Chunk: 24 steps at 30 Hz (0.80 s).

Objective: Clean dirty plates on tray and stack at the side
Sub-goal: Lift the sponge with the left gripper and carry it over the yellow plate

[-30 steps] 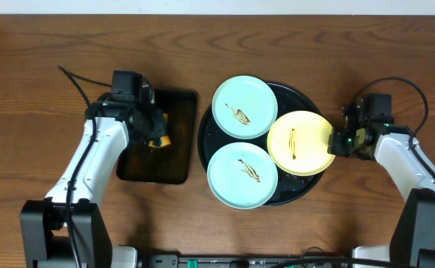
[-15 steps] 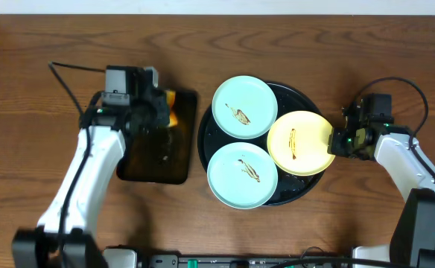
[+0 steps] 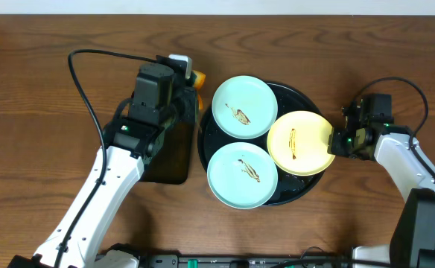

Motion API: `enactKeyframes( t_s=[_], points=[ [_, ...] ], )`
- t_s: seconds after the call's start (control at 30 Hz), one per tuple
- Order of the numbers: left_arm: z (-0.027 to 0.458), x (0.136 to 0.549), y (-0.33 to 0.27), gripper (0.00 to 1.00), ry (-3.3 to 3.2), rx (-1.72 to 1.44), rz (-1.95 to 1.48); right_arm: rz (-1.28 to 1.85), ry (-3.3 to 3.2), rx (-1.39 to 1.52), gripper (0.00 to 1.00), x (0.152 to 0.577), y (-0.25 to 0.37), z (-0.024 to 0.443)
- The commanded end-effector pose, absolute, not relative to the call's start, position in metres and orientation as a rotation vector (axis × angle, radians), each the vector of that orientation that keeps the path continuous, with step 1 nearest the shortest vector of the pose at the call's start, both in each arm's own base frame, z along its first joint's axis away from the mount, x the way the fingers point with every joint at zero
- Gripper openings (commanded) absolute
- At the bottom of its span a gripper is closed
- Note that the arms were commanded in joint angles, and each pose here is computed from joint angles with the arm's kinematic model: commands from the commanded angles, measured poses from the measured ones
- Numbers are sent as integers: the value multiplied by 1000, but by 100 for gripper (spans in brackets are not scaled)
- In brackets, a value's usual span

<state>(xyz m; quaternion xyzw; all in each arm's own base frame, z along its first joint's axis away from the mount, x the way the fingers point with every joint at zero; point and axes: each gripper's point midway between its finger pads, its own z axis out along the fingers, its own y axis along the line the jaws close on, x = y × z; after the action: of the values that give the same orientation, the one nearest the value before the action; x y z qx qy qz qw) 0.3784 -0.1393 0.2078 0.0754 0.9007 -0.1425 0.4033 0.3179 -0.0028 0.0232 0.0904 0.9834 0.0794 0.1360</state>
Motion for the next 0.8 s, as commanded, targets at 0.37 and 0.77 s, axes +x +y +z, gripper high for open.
enactKeyframes(
  t_s=[0.37, 0.77],
  points=[
    [179, 377, -102, 7, 2380, 117, -83, 197, 2870, 275, 1, 314, -9, 19],
    [203, 369, -175, 8, 2319, 177, -655, 197, 2870, 275, 1, 314, -9, 19]
  ],
)
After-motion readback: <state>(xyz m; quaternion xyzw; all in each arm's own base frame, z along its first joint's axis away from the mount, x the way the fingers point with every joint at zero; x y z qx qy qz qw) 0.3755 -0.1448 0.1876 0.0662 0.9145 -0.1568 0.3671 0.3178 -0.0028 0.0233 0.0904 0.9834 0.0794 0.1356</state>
